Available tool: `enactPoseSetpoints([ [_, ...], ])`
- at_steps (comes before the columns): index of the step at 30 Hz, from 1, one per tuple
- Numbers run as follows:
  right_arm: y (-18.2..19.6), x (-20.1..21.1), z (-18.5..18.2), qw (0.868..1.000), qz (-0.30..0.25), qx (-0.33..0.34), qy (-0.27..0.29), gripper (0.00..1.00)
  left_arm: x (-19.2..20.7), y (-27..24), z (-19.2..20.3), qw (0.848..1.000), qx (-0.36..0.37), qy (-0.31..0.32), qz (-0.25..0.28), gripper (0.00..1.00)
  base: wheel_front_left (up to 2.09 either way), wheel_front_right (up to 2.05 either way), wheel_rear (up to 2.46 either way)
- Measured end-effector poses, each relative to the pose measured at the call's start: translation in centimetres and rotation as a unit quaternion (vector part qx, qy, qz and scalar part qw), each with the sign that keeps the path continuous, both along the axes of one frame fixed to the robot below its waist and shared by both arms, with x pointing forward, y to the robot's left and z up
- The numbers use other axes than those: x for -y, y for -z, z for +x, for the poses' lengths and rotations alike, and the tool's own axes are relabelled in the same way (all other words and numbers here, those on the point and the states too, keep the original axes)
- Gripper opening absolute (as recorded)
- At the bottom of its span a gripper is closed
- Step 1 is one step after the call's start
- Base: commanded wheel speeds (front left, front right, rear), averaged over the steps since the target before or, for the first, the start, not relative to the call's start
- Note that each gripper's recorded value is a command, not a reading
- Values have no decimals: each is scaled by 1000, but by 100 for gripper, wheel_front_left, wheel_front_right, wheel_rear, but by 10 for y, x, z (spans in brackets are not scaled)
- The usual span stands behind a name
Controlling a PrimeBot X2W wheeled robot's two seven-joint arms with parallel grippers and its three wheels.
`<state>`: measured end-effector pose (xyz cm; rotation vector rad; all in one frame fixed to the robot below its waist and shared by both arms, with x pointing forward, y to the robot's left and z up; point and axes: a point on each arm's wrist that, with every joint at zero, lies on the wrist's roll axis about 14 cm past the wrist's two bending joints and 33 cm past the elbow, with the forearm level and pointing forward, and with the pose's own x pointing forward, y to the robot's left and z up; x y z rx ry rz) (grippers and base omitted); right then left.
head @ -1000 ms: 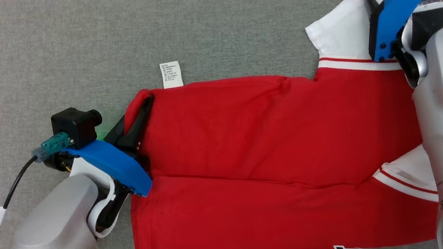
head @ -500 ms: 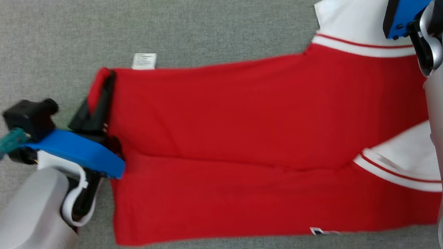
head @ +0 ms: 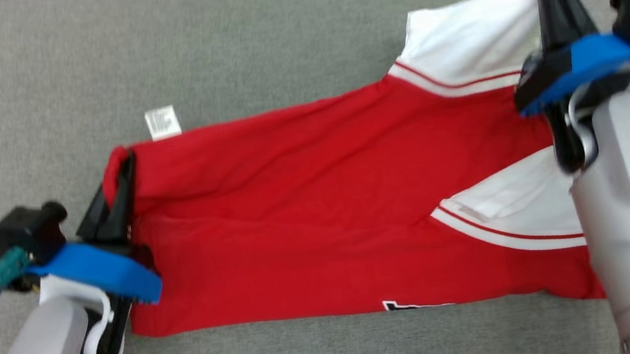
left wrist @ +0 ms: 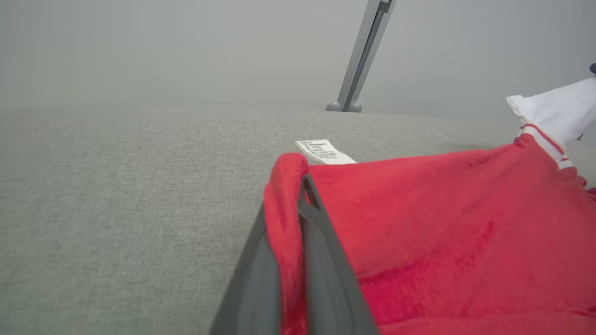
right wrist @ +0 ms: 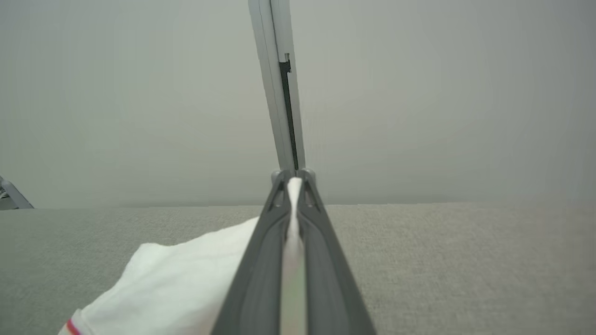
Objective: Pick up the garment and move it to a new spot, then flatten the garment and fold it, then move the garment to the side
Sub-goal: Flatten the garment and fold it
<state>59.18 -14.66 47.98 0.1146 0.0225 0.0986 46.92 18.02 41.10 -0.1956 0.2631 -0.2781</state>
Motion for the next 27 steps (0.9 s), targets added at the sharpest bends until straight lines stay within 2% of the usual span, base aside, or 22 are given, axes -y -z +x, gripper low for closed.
enactPoseSetpoints([
  [5,-3,21,-53,999,45,12,25,0,0,6,-21,1000,-14,0,13,0,0,0,0],
  [11,35,44,-133,992,98,-38,64,0,-2,19,-50,999,-40,-5,23,0,0,0,0],
  [14,67,39,-169,986,123,-92,67,0,-2,26,-62,998,-53,-14,20,0,0,0,0],
  [15,76,35,-178,984,126,-109,64,52,-5,30,-68,998,-62,-22,19,10,0,0,0],
  [16,79,33,-184,983,127,-115,62,100,-8,35,-75,997,-71,-29,20,89,0,0,0],
  [17,76,33,-184,983,129,-112,63,100,-10,38,-79,996,-77,-38,16,100,0,0,0],
  [22,66,37,-180,987,116,-96,63,100,-14,36,-91,996,-70,-63,13,100,0,0,0],
  [27,75,28,-173,988,91,-115,47,100,-17,30,-102,994,-53,-93,6,100,0,0,0],
])
